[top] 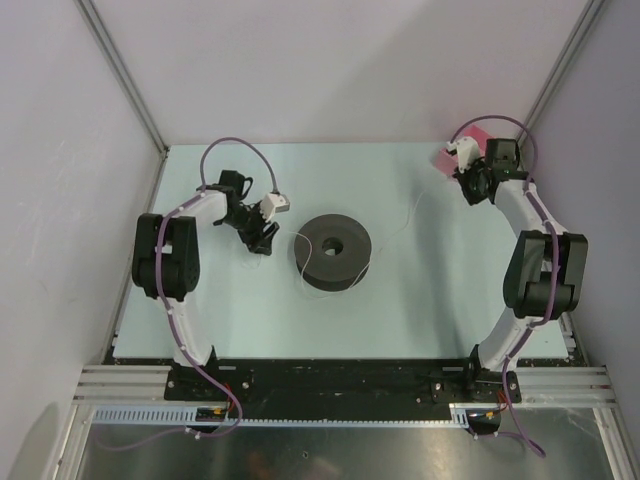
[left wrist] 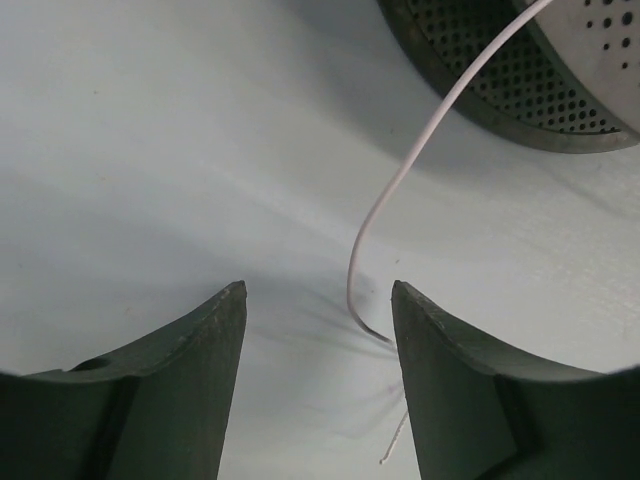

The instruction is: Wrap the cables

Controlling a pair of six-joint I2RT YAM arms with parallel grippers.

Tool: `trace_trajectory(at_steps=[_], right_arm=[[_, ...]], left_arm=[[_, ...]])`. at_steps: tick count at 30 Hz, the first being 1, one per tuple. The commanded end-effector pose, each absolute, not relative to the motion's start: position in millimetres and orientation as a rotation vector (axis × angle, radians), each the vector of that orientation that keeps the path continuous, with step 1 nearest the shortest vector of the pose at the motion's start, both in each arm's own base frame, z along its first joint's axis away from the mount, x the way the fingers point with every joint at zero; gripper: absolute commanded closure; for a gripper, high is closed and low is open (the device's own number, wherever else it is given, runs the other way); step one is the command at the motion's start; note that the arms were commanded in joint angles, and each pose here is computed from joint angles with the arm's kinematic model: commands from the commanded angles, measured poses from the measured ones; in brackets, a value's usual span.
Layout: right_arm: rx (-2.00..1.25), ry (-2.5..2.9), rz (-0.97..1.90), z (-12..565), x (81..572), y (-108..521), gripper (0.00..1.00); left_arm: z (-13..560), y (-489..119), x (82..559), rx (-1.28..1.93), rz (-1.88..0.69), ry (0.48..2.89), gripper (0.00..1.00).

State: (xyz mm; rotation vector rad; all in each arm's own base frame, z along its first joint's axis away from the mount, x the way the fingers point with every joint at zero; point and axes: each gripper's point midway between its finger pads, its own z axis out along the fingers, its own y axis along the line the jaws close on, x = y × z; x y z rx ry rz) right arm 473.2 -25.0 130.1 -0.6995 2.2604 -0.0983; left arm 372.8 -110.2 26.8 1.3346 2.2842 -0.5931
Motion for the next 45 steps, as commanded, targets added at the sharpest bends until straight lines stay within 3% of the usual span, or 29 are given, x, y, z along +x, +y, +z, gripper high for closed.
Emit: trace_trajectory(at_steps=[1,5,9,12,15,17,25,32,39,45], right_arm=[[-0.644,2.234,-0.101,152,467,-36,1.00],[-0.652,2.222,-0.100,155,466,-39,1.00],[-0.654,2.214,-0.118,161,465,-45,1.00],[-0.640,2.219,-0.127,165,460,-53,1.00],[-0.621,2.229,-0.173,170,453,-69,1.00],[-0.598,2.230,-0.227,176,446,-87,1.00],[-0.379,2.184,-0.393,217,411,-174,1.00],[-0.288,2.149,-0.414,239,371,-220,1.00],[-0.275,2.212,-0.412,222,340,-243,1.00],[-0.553,2.285,-0.268,185,308,-205,1.00]], left_arm=[[37,-107,380,1.395,-0.507,2.222,0.34],[33,-121,378,1.387,-0.557,2.230,0.33],[26,-122,375,1.400,-0.533,2.258,0.40],[25,-110,375,1.362,-0.467,2.313,0.61],[36,-84,375,1.268,-0.384,2.365,0.91],[46,-61,374,1.206,-0.315,2.387,0.98],[78,51,370,0.961,0.002,2.476,1.00],[83,108,349,0.919,0.108,2.533,1.00],[77,121,325,0.974,0.116,2.569,1.00],[65,98,277,1.300,0.054,2.463,1.00]])
